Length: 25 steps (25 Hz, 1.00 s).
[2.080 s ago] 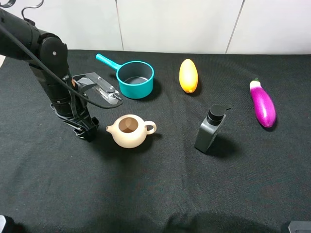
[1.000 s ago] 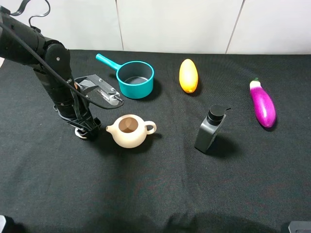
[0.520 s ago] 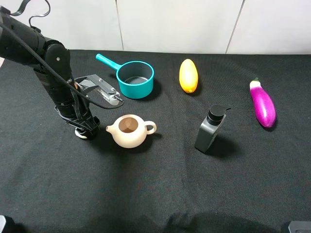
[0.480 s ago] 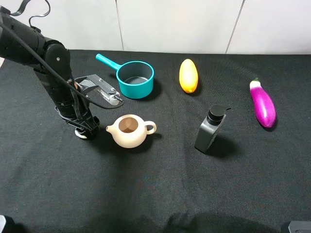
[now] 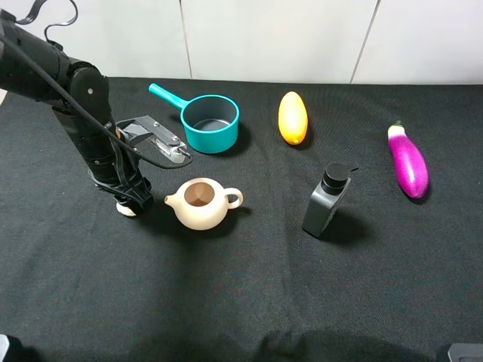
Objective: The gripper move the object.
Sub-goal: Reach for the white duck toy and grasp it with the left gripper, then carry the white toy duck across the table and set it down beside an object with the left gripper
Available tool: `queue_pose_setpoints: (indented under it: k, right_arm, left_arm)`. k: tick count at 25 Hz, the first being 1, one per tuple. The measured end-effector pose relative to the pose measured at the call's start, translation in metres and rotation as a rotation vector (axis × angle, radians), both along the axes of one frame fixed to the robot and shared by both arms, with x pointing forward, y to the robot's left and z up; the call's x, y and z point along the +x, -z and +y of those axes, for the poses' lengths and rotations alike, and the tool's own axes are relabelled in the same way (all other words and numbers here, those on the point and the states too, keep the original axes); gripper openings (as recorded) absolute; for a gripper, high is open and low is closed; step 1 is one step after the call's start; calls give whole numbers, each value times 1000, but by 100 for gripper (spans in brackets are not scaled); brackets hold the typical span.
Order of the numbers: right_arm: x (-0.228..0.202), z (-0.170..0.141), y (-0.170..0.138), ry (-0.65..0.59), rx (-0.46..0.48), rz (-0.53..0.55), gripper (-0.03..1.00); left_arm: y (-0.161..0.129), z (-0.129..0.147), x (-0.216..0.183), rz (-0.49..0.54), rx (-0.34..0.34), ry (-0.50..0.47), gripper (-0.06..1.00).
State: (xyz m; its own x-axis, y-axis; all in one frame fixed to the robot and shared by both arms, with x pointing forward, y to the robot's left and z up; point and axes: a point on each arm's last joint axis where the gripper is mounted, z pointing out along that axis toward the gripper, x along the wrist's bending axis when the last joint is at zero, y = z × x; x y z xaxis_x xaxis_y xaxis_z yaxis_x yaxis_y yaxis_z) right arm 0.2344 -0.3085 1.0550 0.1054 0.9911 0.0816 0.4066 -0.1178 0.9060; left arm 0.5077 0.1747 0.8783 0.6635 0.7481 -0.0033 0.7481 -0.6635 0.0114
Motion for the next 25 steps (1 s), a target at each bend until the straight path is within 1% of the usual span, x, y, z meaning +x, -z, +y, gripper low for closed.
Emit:
queue_pose_setpoints:
  k: [6,16,18,25]
  right_arm:
    - [0,0,0,0,0,0,69]
    - [0,0,0,0,0,0,69]
    - [0,0,0,0,0,0,69]
    - [0,0,0,0,0,0,69]
  left_arm:
    - [0,0,0,1,0,-21,53]
    - [-1,1,0,10,1,-87,51]
    - [-1,3,0,21,4,-109,51]
    - [-1,4,-3,48,18,-138,50]
